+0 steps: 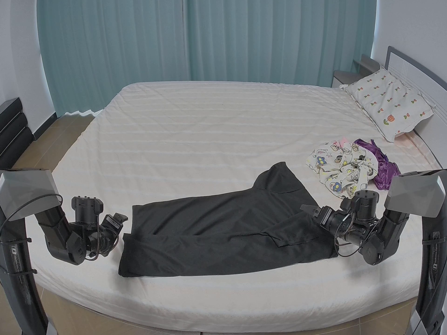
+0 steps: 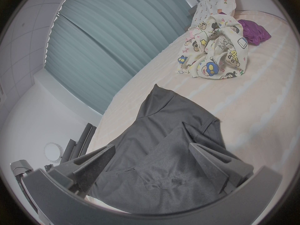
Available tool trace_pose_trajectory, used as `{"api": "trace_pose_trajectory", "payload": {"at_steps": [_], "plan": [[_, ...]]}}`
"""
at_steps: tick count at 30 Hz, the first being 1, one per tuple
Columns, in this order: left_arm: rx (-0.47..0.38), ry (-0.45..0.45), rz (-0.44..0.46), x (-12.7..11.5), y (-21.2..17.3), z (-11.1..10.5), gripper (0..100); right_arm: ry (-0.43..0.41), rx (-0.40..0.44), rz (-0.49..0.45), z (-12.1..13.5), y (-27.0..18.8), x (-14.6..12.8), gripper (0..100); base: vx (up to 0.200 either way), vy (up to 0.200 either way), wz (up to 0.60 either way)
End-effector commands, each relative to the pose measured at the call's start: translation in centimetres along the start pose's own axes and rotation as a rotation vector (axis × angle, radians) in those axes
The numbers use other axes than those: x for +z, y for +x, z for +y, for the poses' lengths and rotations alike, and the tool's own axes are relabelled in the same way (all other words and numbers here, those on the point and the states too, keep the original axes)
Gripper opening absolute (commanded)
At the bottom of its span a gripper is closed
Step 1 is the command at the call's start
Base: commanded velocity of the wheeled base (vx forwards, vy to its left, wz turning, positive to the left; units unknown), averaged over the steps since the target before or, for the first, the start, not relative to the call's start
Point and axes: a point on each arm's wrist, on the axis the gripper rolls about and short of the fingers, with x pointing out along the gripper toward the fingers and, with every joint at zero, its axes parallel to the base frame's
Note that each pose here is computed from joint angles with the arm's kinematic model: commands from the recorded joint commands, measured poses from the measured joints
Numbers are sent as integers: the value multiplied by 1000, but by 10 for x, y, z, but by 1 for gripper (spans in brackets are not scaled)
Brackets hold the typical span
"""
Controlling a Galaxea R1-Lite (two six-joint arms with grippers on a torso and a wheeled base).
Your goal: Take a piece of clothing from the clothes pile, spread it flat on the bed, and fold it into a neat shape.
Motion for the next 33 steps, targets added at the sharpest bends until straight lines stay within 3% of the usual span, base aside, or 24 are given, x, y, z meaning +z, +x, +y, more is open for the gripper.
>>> {"api": "trace_pose_trajectory", "payload": {"at_steps": [1, 4, 7, 8, 11, 20, 33], "plan": [[-56, -118, 38, 1, -23, -5, 100, -6, -33, 27, 19, 12, -16, 100, 0, 0, 0], [-67, -126, 66, -1, -26, -4, 100, 23, -97, 80, 25, 13, -35, 100, 0, 0, 0], [-71, -126, 74, -1, -26, -4, 100, 48, -128, 69, 25, 14, -38, 100, 0, 0, 0], [-72, -127, 82, -1, -26, -4, 100, 115, -166, 53, 24, 16, -42, 100, 0, 0, 0], [-52, -124, 97, -6, -26, 1, 100, 143, -185, 56, 21, 17, -46, 100, 0, 0, 0], [-73, -112, 91, -8, -26, 1, 100, 143, -248, 55, 10, 17, -57, 100, 0, 0, 0], [-70, -102, 97, -11, -25, 1, 100, 137, -248, 66, 12, 18, -61, 100, 0, 0, 0]]}}
